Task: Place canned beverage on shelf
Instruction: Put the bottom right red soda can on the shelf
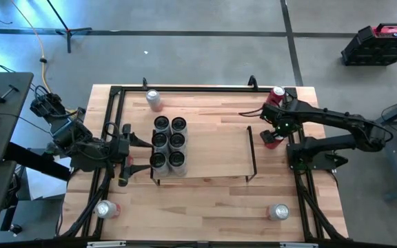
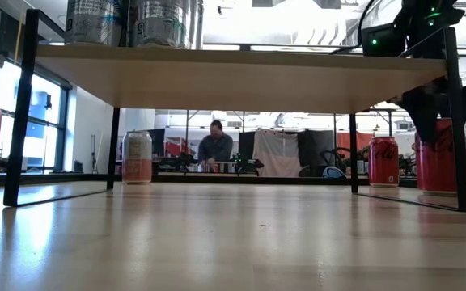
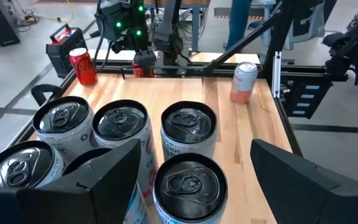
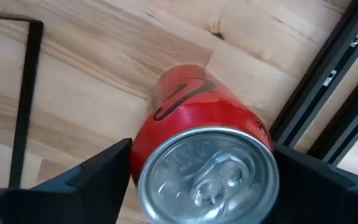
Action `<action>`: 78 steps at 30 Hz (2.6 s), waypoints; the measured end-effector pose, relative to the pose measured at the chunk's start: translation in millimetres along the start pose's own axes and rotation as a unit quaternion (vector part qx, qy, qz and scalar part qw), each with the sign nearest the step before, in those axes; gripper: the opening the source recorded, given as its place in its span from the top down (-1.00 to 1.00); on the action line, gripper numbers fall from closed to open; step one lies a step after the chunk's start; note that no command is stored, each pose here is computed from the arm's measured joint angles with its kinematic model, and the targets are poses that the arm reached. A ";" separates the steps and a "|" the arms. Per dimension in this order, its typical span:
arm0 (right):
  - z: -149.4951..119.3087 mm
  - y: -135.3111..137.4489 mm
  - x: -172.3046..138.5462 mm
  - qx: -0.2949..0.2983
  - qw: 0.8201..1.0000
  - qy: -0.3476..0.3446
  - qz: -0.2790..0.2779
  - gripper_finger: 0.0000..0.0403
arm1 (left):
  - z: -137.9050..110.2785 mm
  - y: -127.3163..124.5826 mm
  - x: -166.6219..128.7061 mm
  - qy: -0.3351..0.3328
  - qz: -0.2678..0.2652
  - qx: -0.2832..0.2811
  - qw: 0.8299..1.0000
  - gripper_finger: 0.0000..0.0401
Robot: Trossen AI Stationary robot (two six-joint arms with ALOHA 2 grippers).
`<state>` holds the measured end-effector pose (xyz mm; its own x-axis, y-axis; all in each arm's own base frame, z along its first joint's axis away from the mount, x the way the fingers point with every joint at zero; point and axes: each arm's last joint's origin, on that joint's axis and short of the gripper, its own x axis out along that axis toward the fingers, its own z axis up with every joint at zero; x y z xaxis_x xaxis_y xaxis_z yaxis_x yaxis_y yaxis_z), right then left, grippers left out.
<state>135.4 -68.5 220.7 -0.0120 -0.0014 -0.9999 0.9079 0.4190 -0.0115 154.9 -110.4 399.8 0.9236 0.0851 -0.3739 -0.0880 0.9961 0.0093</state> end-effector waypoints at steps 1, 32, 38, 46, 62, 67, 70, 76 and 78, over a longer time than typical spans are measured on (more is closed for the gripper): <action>-0.5 -0.4 3.4 -0.003 1.000 0.002 -0.001 -0.61 | 0.1 0.0 0.0 0.000 0.000 0.000 1.000 -0.46; 23.4 64.9 -194.2 -0.124 0.971 -0.193 0.067 -0.52 | 6.6 11.4 -10.8 -0.041 0.040 -0.002 0.998 -0.46; 19.1 127.2 -217.3 -0.214 0.949 -0.207 0.104 -0.52 | 9.0 15.9 -16.1 -0.054 0.039 -0.015 0.998 -0.46; 4.9 205.9 -195.2 -0.317 0.926 -0.180 0.092 -0.52 | 10.0 16.7 -17.3 -0.058 0.038 -0.011 0.998 -0.46; 16.9 243.2 -158.9 -0.363 0.916 -0.167 0.036 -0.52 | 12.0 16.1 -17.7 -0.066 0.035 -0.025 0.997 -0.46; 19.2 243.8 -159.3 -0.365 0.914 -0.170 0.043 -0.52 | 13.5 15.7 -17.8 -0.072 0.033 -0.029 0.996 -0.46; 18.9 243.8 -159.2 -0.366 0.915 -0.166 0.047 -0.52 | 16.1 15.1 -18.2 -0.081 0.029 -0.030 0.996 -0.46; 19.4 246.4 -159.9 -0.376 0.908 -0.178 0.052 -0.53 | 20.7 14.5 -19.6 -0.098 0.023 -0.018 0.995 -0.46; 19.9 247.2 -159.5 -0.376 0.908 -0.180 0.052 -0.56 | 21.2 14.7 -20.0 -0.101 0.022 -0.020 0.994 -0.46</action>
<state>370.1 17.3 377.3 0.3190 -0.1663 -0.9331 0.3528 0.9346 -0.0459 143.0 -96.9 427.2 0.9742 0.1362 -0.1802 -0.1414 0.9898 -0.0161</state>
